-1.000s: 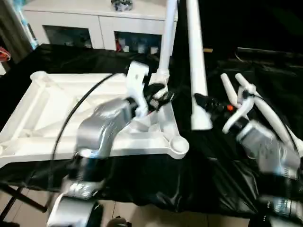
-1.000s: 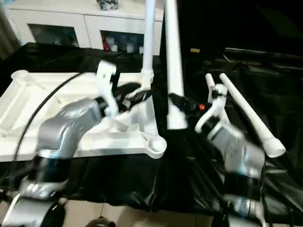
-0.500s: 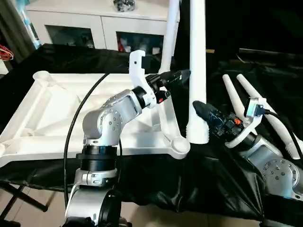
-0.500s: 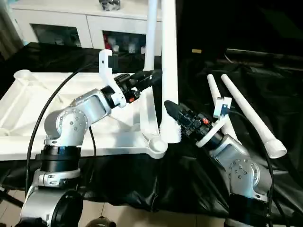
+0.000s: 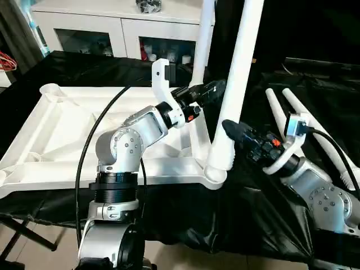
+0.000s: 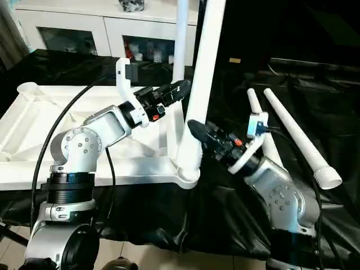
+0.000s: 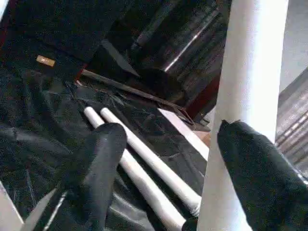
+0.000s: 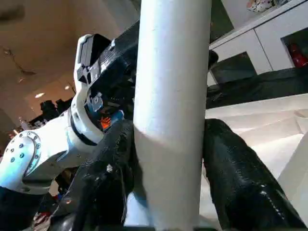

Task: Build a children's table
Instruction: Pick table leg

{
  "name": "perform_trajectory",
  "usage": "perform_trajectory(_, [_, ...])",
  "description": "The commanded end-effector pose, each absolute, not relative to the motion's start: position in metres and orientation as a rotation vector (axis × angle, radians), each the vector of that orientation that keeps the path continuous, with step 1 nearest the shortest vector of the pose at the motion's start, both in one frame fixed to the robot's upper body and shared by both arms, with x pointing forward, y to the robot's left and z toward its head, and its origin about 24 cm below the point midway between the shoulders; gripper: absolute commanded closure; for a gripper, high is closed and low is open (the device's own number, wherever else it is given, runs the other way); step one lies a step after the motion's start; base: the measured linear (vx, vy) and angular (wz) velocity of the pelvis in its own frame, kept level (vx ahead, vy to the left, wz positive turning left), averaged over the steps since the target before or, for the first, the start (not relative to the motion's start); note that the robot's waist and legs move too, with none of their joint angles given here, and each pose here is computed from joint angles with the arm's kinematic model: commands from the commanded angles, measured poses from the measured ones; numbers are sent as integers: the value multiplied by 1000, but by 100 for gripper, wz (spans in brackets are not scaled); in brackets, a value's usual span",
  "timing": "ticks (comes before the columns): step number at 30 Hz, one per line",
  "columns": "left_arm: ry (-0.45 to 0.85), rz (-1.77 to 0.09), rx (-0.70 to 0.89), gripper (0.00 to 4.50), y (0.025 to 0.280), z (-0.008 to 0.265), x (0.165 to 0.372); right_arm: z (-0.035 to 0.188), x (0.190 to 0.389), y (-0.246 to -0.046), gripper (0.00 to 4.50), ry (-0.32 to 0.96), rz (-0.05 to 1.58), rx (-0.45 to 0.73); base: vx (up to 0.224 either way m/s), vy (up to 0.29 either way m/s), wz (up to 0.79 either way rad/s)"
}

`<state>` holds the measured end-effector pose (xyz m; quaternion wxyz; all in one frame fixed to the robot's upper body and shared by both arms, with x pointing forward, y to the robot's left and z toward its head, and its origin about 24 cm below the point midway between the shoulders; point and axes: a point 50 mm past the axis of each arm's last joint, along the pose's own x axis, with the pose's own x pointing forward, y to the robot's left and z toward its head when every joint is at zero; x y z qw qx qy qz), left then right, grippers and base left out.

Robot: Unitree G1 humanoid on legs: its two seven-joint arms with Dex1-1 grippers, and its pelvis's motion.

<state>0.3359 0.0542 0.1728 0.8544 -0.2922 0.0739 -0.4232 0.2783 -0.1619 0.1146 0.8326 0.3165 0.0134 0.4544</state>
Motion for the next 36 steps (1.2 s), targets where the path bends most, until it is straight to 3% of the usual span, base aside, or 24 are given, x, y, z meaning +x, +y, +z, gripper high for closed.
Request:
perform_trajectory(1, [148,-940,-648,62,45,181,333,124,285,-164,264,-15,942,653,0,0,0])
perform_trajectory(10, [109,-967,-780,62,48,189,333,125,290,-167,265,1,901,635,0,0,0])
perform_trajectory(20, [180,-988,-648,62,34,179,328,117,284,-148,265,98,976,490,0,0,0])
perform_trajectory(24, [193,-929,-664,80,34,176,332,114,286,-142,265,126,967,450,0,0,0])
perform_trajectory(25, [187,-846,-643,98,36,176,338,111,292,-135,265,138,903,350,0,0,0])
perform_trajectory(28, [192,-745,-614,102,39,175,343,110,299,-126,265,146,838,248,0,0,0])
perform_trajectory(31, [186,-636,-599,137,41,176,348,112,305,-113,265,135,781,172,0,0,0])
perform_trajectory(34, [179,-579,-605,140,41,176,350,114,306,-104,265,120,775,152,0,0,0])
perform_trajectory(36, [181,-515,-615,171,40,176,352,119,307,-91,265,95,777,154,0,0,0])
